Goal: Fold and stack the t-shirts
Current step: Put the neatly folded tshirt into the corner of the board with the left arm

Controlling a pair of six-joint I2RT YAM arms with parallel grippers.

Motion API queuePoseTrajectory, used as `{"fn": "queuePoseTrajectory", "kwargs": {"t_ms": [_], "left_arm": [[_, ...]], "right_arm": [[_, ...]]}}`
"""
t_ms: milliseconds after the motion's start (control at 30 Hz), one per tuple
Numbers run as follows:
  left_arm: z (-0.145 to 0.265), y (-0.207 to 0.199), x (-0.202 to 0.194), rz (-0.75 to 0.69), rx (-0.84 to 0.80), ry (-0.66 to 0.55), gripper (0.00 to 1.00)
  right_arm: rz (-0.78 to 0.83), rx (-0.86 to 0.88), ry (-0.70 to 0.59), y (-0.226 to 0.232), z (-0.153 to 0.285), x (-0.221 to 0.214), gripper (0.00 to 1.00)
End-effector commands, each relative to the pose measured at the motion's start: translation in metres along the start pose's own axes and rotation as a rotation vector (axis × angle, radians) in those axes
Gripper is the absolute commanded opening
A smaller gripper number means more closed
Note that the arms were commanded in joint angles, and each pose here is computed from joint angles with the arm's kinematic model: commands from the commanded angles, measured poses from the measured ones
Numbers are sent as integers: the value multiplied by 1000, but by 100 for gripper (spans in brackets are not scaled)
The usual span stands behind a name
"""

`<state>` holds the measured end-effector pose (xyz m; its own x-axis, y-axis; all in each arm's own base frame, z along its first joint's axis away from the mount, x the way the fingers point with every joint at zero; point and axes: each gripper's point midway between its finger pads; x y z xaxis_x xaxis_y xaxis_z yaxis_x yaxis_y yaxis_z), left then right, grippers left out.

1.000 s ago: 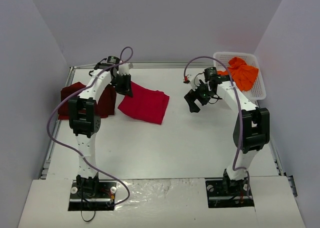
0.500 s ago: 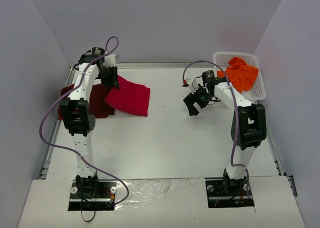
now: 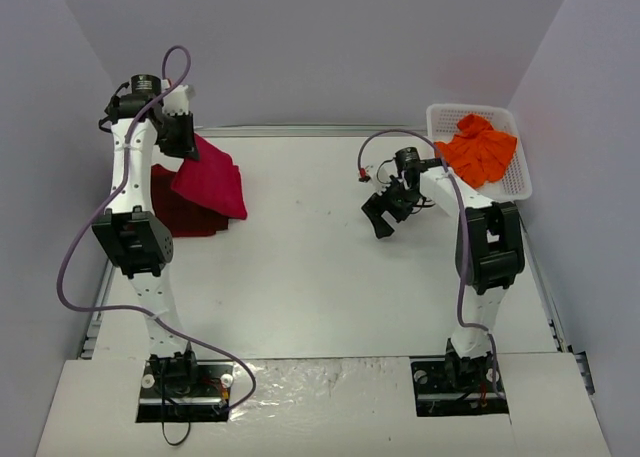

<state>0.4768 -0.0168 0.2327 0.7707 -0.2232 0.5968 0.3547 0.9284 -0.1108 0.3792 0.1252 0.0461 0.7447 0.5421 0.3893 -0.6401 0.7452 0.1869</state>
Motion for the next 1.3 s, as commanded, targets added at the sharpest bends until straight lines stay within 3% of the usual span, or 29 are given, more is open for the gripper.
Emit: {"fn": "queuePoseTrajectory", "kwargs": {"t_ms": [0, 600, 1267], "left_arm": [[48, 1, 9, -41, 51, -60, 2], [89, 39, -1, -14, 136, -82, 2], [86, 81, -33, 24, 195, -29, 2]], "right_arm": [[-14, 0, 56, 3, -8, -13, 100], [3, -24, 121, 3, -23, -23, 100], [3, -38, 175, 0, -34, -34, 100]]}}
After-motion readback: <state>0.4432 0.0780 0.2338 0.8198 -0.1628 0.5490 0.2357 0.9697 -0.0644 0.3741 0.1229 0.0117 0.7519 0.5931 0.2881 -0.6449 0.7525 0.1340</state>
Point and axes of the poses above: each gripper's point midway between its finger pads, its own z axis back along the fingers, its own y axis along the line the jaws close on, x = y × z, and after that the axes turned 13 degrees about -z, right-handed
